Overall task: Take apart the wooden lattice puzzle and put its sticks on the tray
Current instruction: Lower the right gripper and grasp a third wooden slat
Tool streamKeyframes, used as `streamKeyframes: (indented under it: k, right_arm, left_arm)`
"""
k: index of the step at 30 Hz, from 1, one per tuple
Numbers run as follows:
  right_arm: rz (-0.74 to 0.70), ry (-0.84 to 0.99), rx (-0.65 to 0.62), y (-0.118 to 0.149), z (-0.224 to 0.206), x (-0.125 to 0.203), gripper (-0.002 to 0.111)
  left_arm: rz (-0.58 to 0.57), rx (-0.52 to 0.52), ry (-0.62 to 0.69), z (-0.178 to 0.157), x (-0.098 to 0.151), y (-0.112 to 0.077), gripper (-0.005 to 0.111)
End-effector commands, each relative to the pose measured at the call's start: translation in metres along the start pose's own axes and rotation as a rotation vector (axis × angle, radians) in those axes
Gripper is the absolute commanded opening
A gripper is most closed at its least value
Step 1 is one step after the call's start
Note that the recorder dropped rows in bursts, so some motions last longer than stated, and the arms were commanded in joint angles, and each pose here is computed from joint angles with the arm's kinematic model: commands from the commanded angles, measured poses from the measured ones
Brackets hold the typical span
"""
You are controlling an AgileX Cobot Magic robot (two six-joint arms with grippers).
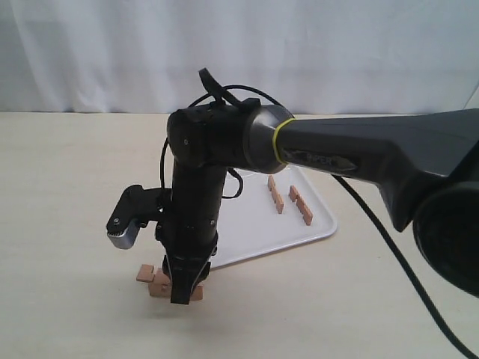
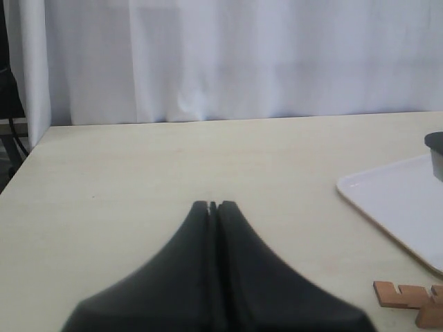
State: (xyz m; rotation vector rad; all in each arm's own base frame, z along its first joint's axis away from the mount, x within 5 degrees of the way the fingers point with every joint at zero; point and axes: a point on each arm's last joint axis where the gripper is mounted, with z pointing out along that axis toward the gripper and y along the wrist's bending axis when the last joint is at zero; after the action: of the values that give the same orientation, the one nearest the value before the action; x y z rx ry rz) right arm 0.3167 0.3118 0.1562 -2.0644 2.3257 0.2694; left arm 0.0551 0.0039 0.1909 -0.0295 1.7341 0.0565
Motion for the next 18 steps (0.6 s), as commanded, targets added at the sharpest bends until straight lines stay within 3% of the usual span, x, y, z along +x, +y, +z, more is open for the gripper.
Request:
streamKeyframes:
  k: [1,7,16,18]
  right_arm:
    - [-0.026,0.011,0.044,0.008,0.000,-0.008,0.038]
    - [0.081,-0.037,0.147,0.005,0.003,-0.018,0.038]
    - [0.072,0.053,0.112,0.007,0.035,-0.017,0.038]
    - [0.086,0.055,0.116,0.006,0.038,-0.017,0.030]
  left_arm:
    - [-0.001,0.010,-0.009,0.000,0.000,-0.001,0.000]
    - [-0.001,0.010,-0.009,0.000,0.000,-0.001,0.000]
    - [-0.001,0.010,-0.009,0.000,0.000,-0.001,0.000]
    - [-0.001,0.010,-0.009,0.000,0.000,-0.001,0.000]
